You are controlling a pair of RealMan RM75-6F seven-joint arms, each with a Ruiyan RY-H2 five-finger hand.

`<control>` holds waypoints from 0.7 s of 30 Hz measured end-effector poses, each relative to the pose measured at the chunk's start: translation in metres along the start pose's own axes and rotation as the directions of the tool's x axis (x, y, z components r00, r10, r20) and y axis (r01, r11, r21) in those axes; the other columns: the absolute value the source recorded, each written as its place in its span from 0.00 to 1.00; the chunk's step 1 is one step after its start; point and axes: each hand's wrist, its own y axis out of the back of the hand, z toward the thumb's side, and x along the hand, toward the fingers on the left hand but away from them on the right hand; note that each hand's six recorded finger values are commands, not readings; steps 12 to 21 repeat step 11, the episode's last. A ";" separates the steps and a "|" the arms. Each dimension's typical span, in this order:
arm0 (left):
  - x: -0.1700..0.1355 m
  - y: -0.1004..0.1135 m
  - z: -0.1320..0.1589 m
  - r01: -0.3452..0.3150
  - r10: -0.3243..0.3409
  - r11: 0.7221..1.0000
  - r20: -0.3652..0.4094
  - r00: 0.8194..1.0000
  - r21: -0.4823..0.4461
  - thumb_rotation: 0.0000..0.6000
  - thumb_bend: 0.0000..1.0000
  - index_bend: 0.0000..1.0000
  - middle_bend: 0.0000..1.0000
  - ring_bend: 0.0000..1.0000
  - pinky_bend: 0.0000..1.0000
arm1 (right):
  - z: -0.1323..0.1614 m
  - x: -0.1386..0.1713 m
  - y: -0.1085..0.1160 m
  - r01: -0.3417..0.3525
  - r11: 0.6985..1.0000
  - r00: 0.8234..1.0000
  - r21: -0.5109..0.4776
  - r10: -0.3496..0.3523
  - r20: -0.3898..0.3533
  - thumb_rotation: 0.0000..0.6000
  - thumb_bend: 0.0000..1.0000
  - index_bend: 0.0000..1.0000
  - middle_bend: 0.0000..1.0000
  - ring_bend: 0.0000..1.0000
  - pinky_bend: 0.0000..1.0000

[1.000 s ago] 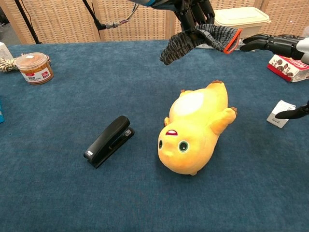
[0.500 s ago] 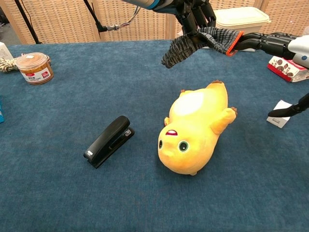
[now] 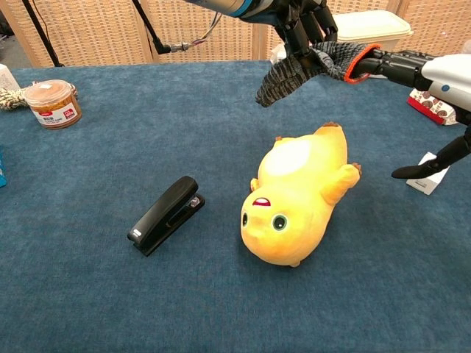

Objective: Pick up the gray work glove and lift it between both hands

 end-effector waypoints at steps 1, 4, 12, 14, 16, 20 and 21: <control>-0.001 0.001 0.001 0.000 0.000 1.000 0.002 1.000 -0.001 1.00 0.42 0.61 0.57 0.48 0.43 | 0.000 0.000 -0.001 -0.002 1.000 1.000 0.003 0.002 0.001 1.00 0.05 0.05 0.00 0.00 0.00; -0.004 0.005 0.003 -0.009 0.009 1.000 0.006 1.000 0.000 1.00 0.42 0.62 0.57 0.48 0.43 | -0.002 0.000 -0.003 -0.010 1.000 1.000 0.008 0.010 0.009 1.00 0.05 0.04 0.00 0.00 0.00; -0.004 0.004 0.002 -0.007 0.007 1.000 -0.006 1.000 0.012 1.00 0.42 0.61 0.57 0.48 0.43 | -0.004 0.000 -0.003 -0.006 1.000 1.000 0.010 0.006 0.019 1.00 0.05 0.05 0.00 0.00 0.00; -0.004 0.004 0.002 -0.007 0.007 1.000 -0.006 1.000 0.012 1.00 0.42 0.61 0.57 0.48 0.43 | -0.004 0.000 -0.003 -0.006 1.000 1.000 0.010 0.006 0.019 1.00 0.05 0.05 0.00 0.00 0.00; -0.004 0.004 0.002 -0.007 0.007 1.000 -0.006 1.000 0.012 1.00 0.42 0.61 0.57 0.48 0.43 | -0.004 0.000 -0.003 -0.006 1.000 1.000 0.010 0.006 0.019 1.00 0.05 0.05 0.00 0.00 0.00; -0.004 0.004 0.002 -0.007 0.007 1.000 -0.006 1.000 0.012 1.00 0.42 0.61 0.57 0.48 0.43 | -0.004 0.000 -0.003 -0.006 1.000 1.000 0.010 0.006 0.019 1.00 0.05 0.05 0.00 0.00 0.00; -0.004 0.004 0.002 -0.007 0.007 1.000 -0.006 1.000 0.012 1.00 0.42 0.61 0.57 0.48 0.43 | -0.004 0.000 -0.003 -0.006 1.000 1.000 0.010 0.006 0.019 1.00 0.05 0.05 0.00 0.00 0.00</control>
